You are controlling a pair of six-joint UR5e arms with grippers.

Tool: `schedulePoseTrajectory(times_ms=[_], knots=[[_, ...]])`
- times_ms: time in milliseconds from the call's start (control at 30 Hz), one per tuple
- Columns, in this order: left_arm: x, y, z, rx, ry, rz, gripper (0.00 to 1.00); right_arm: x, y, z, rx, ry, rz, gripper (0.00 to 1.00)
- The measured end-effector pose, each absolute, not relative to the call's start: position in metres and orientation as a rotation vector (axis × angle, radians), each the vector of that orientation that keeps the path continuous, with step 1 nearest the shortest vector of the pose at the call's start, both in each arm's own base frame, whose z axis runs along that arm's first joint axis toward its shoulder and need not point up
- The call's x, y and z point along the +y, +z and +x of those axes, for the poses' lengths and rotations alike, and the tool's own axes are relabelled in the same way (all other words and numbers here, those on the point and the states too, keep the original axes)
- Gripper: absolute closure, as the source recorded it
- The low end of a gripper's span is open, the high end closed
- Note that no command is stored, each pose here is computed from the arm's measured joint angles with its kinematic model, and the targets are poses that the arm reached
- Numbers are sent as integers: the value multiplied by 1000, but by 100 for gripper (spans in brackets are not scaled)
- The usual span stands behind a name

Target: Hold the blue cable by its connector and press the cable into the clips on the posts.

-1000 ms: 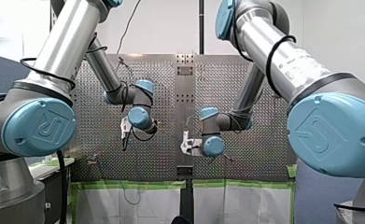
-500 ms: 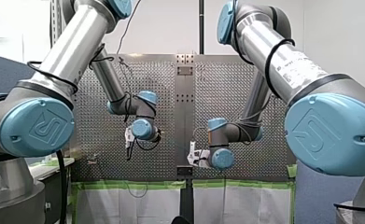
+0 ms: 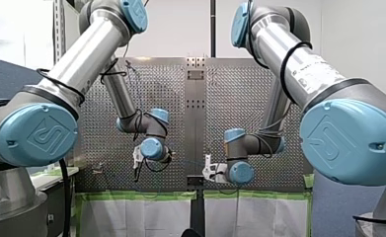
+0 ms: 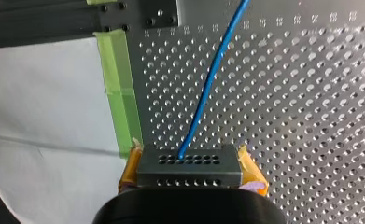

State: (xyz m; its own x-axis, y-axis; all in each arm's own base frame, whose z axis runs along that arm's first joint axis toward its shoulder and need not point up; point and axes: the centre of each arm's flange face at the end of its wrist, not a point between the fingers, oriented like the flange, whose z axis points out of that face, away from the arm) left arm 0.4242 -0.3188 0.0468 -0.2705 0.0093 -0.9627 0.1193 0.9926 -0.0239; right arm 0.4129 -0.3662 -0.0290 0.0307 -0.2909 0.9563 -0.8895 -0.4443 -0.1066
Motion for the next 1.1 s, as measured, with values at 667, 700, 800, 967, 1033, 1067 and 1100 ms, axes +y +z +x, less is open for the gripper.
schedulePoseTrajectory(times_ms=[667,700,800,967,1033,1067,1100], knots=[[-373,12,416,1859,-132,133,100,-376,-30,399,-1234,1401,1756,100],[-377,12,415,1858,-135,129,100,-376,-31,397,-1237,1398,1755,100],[-390,13,413,1850,-150,127,100,-378,-32,391,-1248,1392,1744,100],[-407,0,405,1867,-166,160,100,-383,-34,381,-1268,1380,1726,100],[-411,-7,402,1875,-170,172,100,-384,-35,377,-1275,1374,1720,100],[-414,-11,400,1880,-173,177,100,-385,-35,375,-1278,1372,1717,100],[-415,-15,398,1883,-174,180,100,-385,-36,373,-1281,1370,1715,100]])
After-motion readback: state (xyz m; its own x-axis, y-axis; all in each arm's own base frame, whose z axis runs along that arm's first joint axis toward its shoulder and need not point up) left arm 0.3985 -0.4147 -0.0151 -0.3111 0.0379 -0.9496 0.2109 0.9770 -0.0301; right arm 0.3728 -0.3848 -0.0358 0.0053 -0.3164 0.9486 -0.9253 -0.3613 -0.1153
